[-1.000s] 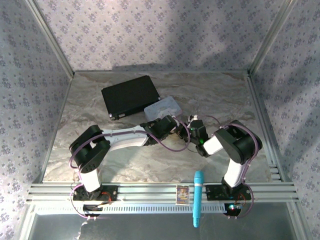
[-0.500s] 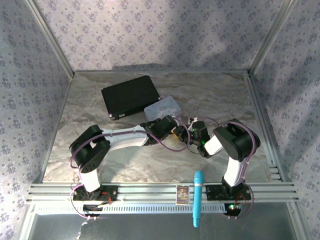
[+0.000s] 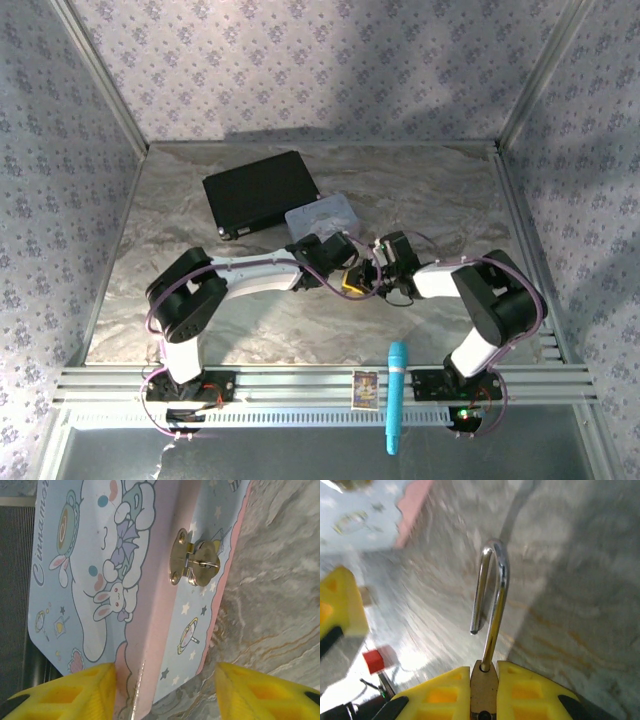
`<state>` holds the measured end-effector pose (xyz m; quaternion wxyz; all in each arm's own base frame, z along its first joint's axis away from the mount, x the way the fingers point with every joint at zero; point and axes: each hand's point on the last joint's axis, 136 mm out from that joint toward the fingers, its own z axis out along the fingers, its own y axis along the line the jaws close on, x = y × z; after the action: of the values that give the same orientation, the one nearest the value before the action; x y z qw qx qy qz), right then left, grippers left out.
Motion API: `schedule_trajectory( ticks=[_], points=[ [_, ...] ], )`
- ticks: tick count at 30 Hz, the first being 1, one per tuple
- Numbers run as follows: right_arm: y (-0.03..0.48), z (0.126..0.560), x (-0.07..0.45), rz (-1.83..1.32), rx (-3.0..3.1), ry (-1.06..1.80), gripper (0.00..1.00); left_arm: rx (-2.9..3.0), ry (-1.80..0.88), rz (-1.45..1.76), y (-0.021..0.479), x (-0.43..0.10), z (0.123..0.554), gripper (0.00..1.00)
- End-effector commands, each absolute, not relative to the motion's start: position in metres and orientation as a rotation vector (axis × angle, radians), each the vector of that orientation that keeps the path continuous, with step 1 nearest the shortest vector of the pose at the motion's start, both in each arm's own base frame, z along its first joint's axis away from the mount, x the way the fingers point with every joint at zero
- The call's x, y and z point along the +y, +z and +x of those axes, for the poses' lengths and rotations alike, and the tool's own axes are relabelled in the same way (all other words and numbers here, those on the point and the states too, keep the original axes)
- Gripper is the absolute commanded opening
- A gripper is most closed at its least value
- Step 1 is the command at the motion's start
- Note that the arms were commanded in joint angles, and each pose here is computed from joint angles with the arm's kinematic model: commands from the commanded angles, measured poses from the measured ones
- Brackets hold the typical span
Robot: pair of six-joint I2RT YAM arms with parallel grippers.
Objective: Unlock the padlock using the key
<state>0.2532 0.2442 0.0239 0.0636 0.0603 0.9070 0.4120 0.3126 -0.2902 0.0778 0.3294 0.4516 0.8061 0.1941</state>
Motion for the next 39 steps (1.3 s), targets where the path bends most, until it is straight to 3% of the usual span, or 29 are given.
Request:
schedule_trajectory(
  ticks=[1,4,8,18,20,24,31,32,33,39],
  points=[
    [0.005,0.188,0.217,0.088,3.104,1.090,0.00,2.257,0.640,1.290,0.039,-0.245,0.291,0.62],
    [0.003,0.181,0.212,0.035,3.174,1.064,0.00,2.254,0.646,1.238,0.044,-0.242,0.297,0.77],
    [0.006,0.176,0.207,-0.036,3.226,0.986,0.02,2.240,0.651,1.191,0.051,-0.244,0.302,0.83],
    [0.024,0.184,0.191,-0.152,3.224,0.741,0.28,2.221,0.616,1.006,0.078,-0.237,0.317,0.91],
    [0.028,0.185,0.190,-0.165,3.215,0.714,0.33,2.208,0.588,0.974,0.087,-0.235,0.316,1.00],
    [0.036,0.190,0.185,-0.184,3.181,0.661,0.41,2.194,0.530,0.901,0.105,-0.231,0.311,1.00],
    [0.081,0.238,0.158,-0.248,2.889,0.337,0.69,2.152,0.210,0.642,0.141,-0.222,0.296,1.00],
    [0.092,0.249,0.151,-0.229,2.821,0.271,0.87,2.134,0.183,0.577,0.147,-0.216,0.297,1.00],
    [0.100,0.257,0.143,-0.200,2.768,0.212,0.97,2.116,0.173,0.496,0.152,-0.207,0.301,1.00],
    [0.145,0.308,0.091,-0.046,2.404,-0.018,0.99,2.034,0.192,0.148,0.179,-0.140,0.313,1.00]
  ],
)
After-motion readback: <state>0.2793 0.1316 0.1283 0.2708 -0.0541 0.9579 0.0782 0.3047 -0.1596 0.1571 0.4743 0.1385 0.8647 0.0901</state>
